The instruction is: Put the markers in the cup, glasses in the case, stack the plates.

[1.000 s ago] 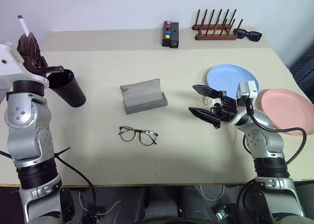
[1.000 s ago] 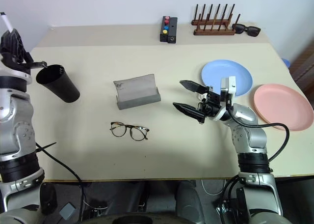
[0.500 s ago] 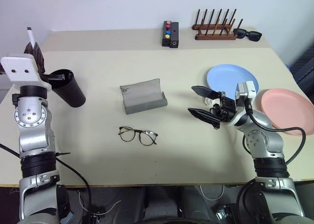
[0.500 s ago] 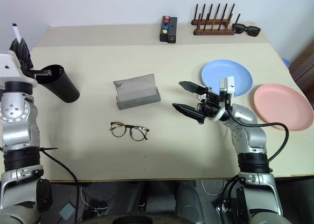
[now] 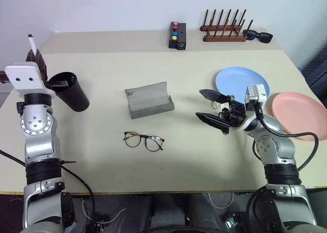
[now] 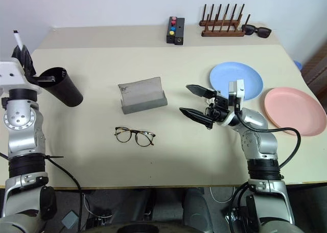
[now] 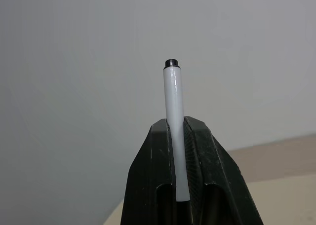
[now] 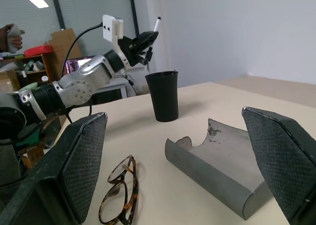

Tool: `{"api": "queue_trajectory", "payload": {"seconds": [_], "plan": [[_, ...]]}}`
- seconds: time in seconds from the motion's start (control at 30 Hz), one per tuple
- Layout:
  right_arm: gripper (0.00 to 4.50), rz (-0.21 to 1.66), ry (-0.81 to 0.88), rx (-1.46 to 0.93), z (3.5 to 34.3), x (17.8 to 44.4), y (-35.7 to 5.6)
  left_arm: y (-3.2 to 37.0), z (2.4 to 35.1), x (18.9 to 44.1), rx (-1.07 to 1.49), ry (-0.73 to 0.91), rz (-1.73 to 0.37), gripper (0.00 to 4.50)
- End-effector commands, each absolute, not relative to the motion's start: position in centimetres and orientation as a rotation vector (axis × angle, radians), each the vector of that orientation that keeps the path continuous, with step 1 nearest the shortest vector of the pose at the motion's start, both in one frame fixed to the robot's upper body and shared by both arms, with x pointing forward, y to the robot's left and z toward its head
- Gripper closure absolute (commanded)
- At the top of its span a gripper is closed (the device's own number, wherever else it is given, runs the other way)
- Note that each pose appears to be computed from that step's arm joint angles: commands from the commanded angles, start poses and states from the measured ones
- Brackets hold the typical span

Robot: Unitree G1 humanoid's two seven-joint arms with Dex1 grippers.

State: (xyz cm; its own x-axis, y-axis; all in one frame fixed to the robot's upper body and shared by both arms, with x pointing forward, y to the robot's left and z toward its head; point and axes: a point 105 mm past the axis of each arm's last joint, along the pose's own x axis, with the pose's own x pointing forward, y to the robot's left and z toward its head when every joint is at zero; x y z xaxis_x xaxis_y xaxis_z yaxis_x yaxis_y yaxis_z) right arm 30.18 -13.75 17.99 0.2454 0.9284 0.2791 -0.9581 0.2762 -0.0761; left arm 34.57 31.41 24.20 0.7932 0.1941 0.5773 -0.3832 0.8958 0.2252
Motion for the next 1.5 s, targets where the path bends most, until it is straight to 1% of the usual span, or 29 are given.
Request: {"api": "queue_trajectory", "payload": {"seconds": [0.03,0.57,1.0,1.5], "plan": [[0.0,1.307,-0.337,0.08,18.8,29.8,-13.5,31.4,24.7,34.3,0.351,-0.61,0.331,4.49],[0.0,1.298,-0.336,0.068,19.3,29.9,-13.1,30.3,25.2,35.0,0.341,-0.633,0.307,4.49],[0.0,1.296,-0.347,0.065,20.0,29.8,-12.5,29.6,25.0,35.4,0.327,-0.632,0.287,4.49],[0.0,1.288,-0.332,0.068,19.7,29.5,-13.1,29.3,23.4,35.6,0.334,-0.591,0.279,4.49]]}}
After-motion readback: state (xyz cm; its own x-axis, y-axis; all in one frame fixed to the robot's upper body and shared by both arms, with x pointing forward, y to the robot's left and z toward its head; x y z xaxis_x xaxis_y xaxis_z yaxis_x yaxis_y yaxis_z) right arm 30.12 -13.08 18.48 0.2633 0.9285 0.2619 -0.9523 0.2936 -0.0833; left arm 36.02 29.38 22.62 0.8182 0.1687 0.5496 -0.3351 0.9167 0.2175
